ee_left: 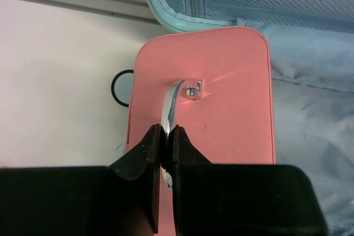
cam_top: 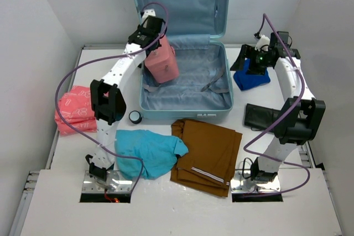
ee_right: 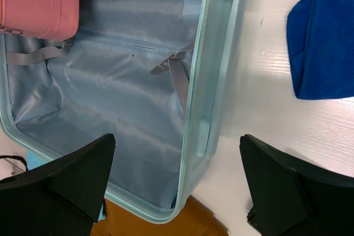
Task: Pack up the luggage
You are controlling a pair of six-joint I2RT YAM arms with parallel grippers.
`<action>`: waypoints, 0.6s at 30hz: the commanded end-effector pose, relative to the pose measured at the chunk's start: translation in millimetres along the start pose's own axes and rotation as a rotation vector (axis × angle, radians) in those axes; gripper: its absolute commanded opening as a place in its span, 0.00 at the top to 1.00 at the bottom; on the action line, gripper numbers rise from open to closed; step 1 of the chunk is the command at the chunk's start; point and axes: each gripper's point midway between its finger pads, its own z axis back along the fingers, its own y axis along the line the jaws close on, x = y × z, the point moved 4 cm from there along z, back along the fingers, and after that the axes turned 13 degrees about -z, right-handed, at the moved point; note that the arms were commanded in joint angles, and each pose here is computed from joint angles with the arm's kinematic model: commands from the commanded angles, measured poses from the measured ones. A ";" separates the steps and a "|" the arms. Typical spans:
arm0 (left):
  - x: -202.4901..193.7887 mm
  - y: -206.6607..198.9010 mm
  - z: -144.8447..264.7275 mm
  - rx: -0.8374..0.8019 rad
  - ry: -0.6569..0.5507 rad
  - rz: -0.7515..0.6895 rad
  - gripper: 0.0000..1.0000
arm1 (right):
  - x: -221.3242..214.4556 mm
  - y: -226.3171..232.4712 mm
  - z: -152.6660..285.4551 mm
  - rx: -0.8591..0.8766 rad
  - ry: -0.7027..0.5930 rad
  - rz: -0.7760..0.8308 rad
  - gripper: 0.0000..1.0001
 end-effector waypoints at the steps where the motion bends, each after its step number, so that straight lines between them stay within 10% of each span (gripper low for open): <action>1: 58.0 20.1 16.3 0.050 -0.205 0.106 1.00 | 9.2 10.2 4.3 0.021 -0.028 0.035 0.06; 10: 37.2 -17.8 31.3 0.073 -0.210 -0.126 1.00 | 11.4 11.3 4.8 0.022 -0.030 0.035 0.06; 18: 9.3 -42.4 26.0 -0.038 -0.166 -0.187 0.49 | 10.0 9.5 5.9 0.011 -0.024 0.051 0.05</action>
